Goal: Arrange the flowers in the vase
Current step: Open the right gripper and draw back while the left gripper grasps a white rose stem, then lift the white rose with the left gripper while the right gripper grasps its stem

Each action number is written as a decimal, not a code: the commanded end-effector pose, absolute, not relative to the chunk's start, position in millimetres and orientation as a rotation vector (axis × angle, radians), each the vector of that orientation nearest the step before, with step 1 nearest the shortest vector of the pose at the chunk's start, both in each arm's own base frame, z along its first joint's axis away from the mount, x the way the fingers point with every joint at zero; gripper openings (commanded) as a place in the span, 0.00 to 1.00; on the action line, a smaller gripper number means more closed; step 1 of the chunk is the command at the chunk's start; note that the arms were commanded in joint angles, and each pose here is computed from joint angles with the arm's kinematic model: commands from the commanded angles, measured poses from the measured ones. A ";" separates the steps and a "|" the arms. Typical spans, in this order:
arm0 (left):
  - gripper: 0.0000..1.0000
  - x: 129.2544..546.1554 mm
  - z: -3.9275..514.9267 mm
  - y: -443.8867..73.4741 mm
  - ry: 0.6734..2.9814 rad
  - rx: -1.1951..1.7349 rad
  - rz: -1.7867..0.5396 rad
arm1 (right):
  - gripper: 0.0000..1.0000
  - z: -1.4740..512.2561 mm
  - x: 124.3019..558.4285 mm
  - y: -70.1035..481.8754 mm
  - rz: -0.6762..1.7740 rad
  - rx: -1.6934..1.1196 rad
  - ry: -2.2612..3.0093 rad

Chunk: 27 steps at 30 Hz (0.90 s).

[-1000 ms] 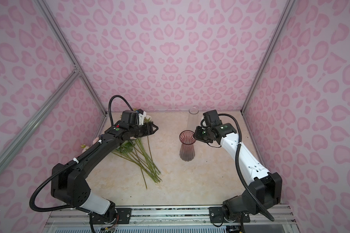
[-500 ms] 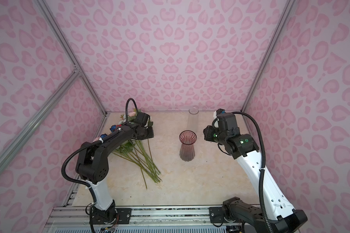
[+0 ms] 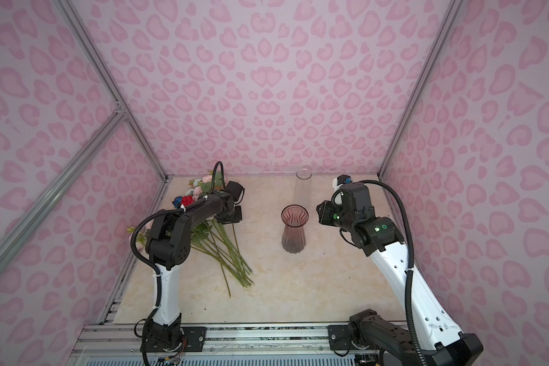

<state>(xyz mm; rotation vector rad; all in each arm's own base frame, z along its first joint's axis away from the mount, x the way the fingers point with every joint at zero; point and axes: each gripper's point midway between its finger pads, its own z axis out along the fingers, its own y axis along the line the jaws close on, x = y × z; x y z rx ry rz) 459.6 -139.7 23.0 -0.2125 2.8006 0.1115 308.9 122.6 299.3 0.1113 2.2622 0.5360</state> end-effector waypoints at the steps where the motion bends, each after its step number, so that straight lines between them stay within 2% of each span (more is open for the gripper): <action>1: 0.27 459.1 16.9 -136.8 2.816 -0.185 0.148 | 0.32 301.7 308.9 122.8 0.536 0.092 2.239; 4: 0.15 463.3 21.8 -143.8 2.813 -0.147 0.107 | 0.31 300.0 308.3 120.5 0.517 0.088 2.239; 9: 0.04 478.2 52.6 -154.9 2.745 -0.130 0.023 | 0.30 302.5 314.0 120.9 0.507 0.085 2.232; 17: 0.04 504.6 134.7 -187.7 2.555 -0.071 -0.236 | 0.30 316.9 321.3 121.9 0.527 0.102 2.166; 22: 0.04 519.7 224.3 -203.3 2.317 -0.020 -0.378 | 0.34 327.6 323.7 125.3 0.549 0.075 2.118; 27: 0.04 508.1 320.3 -203.8 2.083 0.065 -0.445 | 0.40 346.5 317.1 153.5 0.690 -0.061 2.045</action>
